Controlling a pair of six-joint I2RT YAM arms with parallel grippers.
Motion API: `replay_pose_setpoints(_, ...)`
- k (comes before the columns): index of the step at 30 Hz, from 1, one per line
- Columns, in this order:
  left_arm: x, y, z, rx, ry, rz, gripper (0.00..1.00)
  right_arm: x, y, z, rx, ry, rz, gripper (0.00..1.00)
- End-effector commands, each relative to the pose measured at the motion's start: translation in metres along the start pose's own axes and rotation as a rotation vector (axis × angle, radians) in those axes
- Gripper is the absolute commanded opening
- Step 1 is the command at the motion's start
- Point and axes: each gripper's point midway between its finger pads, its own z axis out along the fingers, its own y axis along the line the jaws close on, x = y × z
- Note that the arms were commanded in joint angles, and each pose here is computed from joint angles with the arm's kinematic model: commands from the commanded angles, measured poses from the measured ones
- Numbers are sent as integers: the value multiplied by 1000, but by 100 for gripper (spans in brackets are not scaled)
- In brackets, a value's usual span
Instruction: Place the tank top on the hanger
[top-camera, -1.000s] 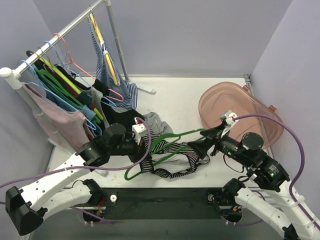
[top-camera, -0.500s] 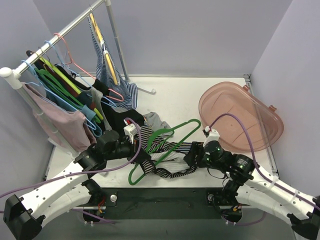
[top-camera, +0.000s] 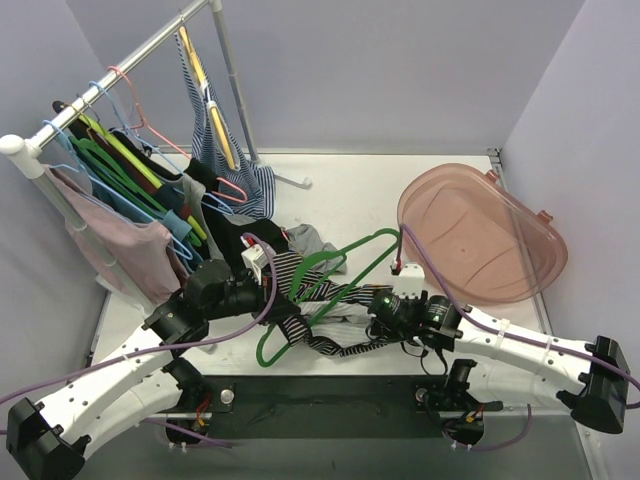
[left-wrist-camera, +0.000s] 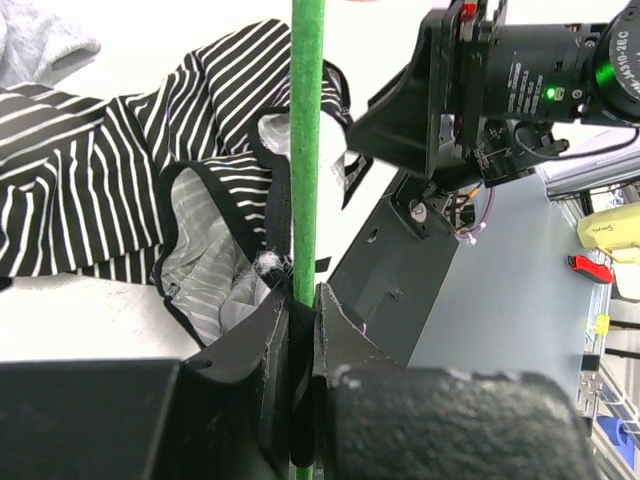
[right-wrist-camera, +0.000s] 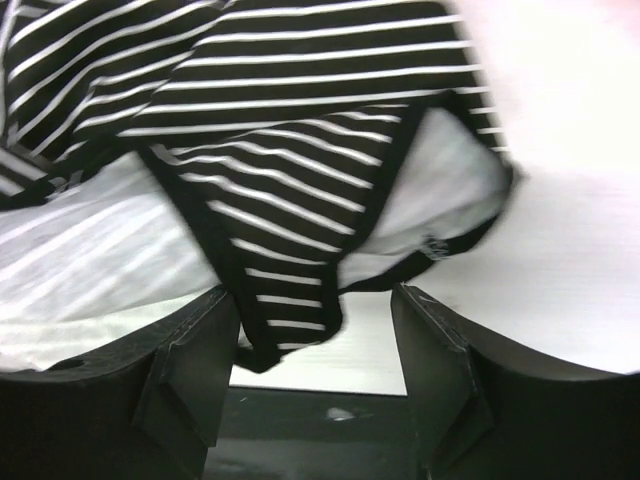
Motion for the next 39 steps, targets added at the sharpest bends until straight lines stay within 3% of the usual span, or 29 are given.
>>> replay_pose_setpoints(1, -16, -13, -7, 64, -54, 61, 0, -25, -35, -13, 137, -118, 26, 58)
replay_pose_setpoints(3, -15, -13, -9, 76, -46, 71, 0, -27, -44, -15, 161, -120, 20, 56)
replay_pose_setpoints(6, -16, -18, -12, 110, -38, 99, 0, -32, -60, -15, 191, -126, 39, 45)
replay_pose_setpoints(8, -19, -22, -15, 141, -41, 138, 0, -37, -69, -15, 206, -136, 68, 27)
replay_pose_setpoints(9, -17, -29, -18, 177, -34, 158, 0, -42, -70, -18, 192, -156, 82, 12)
replay_pose_setpoints(12, -19, -37, -22, 232, -30, 226, 0, -55, -74, -23, 153, -203, 100, 0)
replay_pose_setpoints(23, -16, -48, -30, 368, 40, 418, 0, -131, -105, -65, 172, -401, 193, 0)
replay_pose_setpoints(30, -18, -19, -26, 232, 119, 473, 0, -166, -111, -85, 152, -453, 225, 0)
replay_pose_setpoints(39, -29, 13, -19, 64, 188, 507, 0, -175, -86, -96, 2, -439, 158, 0)
